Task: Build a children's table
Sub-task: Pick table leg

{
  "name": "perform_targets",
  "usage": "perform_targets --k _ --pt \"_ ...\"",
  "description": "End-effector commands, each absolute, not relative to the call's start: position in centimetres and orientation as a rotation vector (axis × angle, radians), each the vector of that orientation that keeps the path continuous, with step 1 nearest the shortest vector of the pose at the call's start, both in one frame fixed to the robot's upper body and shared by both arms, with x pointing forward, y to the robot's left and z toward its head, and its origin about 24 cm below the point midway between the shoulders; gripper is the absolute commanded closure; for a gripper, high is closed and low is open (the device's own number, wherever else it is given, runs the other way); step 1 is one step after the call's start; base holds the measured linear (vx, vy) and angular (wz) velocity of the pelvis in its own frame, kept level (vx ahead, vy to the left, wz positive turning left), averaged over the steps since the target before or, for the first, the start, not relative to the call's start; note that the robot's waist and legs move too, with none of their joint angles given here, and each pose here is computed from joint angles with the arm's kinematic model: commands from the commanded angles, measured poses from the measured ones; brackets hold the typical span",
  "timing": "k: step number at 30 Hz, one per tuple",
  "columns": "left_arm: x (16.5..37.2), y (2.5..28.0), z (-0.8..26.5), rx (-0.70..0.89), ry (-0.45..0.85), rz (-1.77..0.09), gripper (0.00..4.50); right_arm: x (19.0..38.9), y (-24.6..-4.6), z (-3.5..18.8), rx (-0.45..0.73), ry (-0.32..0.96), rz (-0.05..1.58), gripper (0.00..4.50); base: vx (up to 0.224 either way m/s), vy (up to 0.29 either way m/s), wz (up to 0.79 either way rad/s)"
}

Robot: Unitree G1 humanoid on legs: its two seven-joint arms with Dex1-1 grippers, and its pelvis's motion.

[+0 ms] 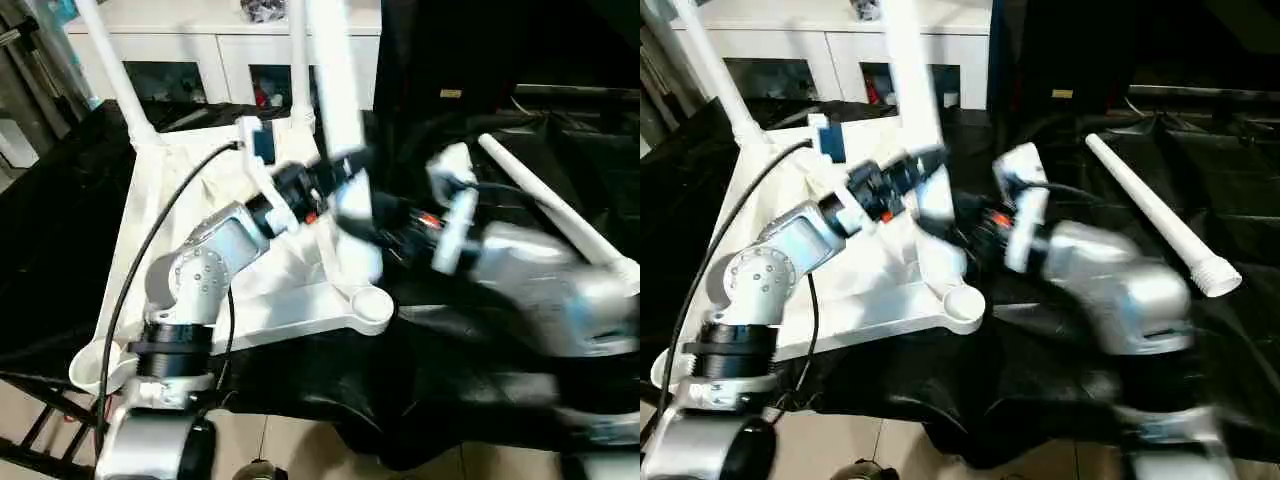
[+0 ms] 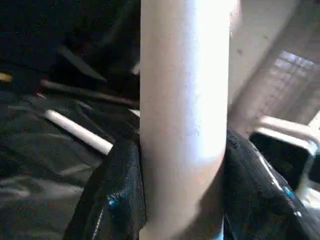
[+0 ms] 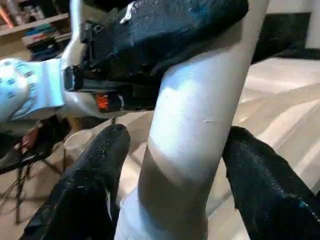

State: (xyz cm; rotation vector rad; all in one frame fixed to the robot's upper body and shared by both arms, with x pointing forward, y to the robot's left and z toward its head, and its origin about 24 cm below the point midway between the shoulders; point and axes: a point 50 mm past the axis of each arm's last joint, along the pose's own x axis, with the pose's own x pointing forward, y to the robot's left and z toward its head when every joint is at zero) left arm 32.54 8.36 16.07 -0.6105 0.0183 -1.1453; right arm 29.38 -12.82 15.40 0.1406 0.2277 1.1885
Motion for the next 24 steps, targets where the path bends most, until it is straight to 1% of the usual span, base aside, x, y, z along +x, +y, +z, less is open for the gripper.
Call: perform_targets --k 1,4,5,7,9,10,13,14,15,16,21,24 --pt "32.1 7.9 17.5 -0.612 -0.009 -1.281 2.57 28.4 -12.1 15.9 0.154 0.24 1.318 1.16 0.0 0.0 0.0" --pt "31.0 7.8 18.3 -0.638 -0.013 -1.433 2.57 27.8 -12.3 16.1 0.182 0.267 1.395 1.16 0.0 0.0 0.0" --pt "31.0 7.8 18.3 -0.638 -0.013 -1.433 2.57 27.8 -12.3 16.1 0.182 0.267 1.395 1.16 0.0 0.0 0.0" --pt "30.4 7.5 18.9 -0.667 -0.035 -1.511 2.57 27.4 -12.4 16.0 0.194 0.292 1.453 1.16 0.0 0.0 0.0" --pt "30.3 7.4 19.0 -0.679 -0.044 -1.526 2.57 27.3 -12.3 15.8 0.197 0.305 1.467 1.16 0.0 0.0 0.0" --pt "30.2 7.3 19.1 -0.688 -0.047 -1.54 2.57 27.2 -12.2 15.6 0.202 0.32 1.474 1.43 0.0 0.0 0.0" --pt "30.1 7.3 19.1 -0.693 -0.043 -1.55 2.57 27.2 -12.1 15.4 0.213 0.335 1.479 1.53 0.0 0.0 0.0" --pt "30.1 7.3 19.1 -0.693 -0.043 -1.55 2.57 27.2 -12.1 15.4 0.213 0.335 1.479 1.76 0.0 0.0 0.0" --pt "30.1 7.3 19.1 -0.692 -0.042 -1.551 2.57 27.2 -12.1 15.3 0.215 0.337 1.48 1.76 0.0 0.0 0.0" --pt "30.0 7.4 19.1 -0.696 -0.037 -1.556 2.57 27.1 -12.0 15.2 0.221 0.342 1.484 1.92 0.0 0.0 0.0" --pt "30.0 7.5 19.1 -0.702 -0.036 -1.56 2.57 27.1 -11.9 15.1 0.219 0.348 1.481 2.13 0.0 0.0 0.0" --pt "30.1 7.5 19.1 -0.715 -0.038 -1.552 2.57 27.1 -11.8 15.0 0.216 0.345 1.469 2.17 0.0 0.0 0.0"
